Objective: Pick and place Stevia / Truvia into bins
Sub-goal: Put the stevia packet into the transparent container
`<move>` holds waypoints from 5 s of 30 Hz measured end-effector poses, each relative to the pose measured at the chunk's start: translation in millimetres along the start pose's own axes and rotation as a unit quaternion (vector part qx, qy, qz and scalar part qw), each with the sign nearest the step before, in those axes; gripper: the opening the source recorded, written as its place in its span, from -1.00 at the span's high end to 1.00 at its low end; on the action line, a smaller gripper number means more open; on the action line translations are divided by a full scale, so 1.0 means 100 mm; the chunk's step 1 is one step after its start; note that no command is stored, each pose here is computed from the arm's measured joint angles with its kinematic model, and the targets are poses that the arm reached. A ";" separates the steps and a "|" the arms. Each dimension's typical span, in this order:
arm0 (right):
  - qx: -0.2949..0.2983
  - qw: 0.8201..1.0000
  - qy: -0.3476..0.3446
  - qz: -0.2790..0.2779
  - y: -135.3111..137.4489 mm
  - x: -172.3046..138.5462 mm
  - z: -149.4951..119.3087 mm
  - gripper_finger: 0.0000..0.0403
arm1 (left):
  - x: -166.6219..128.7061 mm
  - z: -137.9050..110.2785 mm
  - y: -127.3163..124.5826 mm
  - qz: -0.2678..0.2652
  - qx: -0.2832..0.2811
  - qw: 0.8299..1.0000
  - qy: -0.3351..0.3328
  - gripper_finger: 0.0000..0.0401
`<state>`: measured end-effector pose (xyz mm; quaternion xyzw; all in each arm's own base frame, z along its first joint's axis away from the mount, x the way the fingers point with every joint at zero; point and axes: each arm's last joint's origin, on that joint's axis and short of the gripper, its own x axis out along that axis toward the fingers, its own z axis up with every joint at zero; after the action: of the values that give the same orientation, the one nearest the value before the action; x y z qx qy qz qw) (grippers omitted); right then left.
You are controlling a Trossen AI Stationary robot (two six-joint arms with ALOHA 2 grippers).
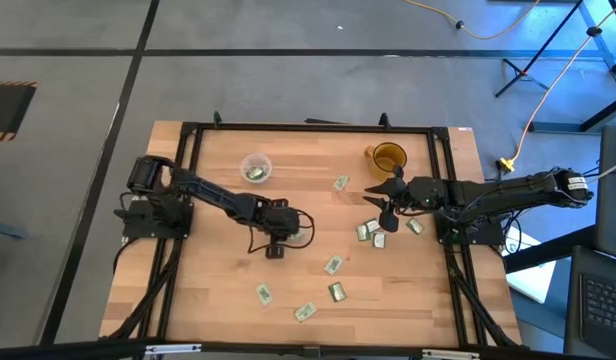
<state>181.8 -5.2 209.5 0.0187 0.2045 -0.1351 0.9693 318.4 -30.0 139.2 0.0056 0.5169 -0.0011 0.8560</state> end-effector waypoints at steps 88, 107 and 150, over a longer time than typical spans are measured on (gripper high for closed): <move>0.119 0.935 0.305 -0.137 -0.64 1.39 0.56 0.45 | -1.33 -1.06 0.68 0.082 -0.127 0.890 -0.431 0.55; 0.135 0.897 0.385 -0.170 -0.87 1.80 0.09 0.45 | -1.32 -1.05 0.65 0.078 -0.116 0.892 -0.430 0.56; -0.130 0.897 0.421 0.023 -0.89 1.84 0.22 0.45 | -1.29 -1.08 0.65 0.079 -0.118 0.903 -0.406 0.57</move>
<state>328.3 -139.6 157.3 -0.0474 0.6091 -0.0646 0.7890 163.2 35.8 203.1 -0.0558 0.1182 0.1258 0.9834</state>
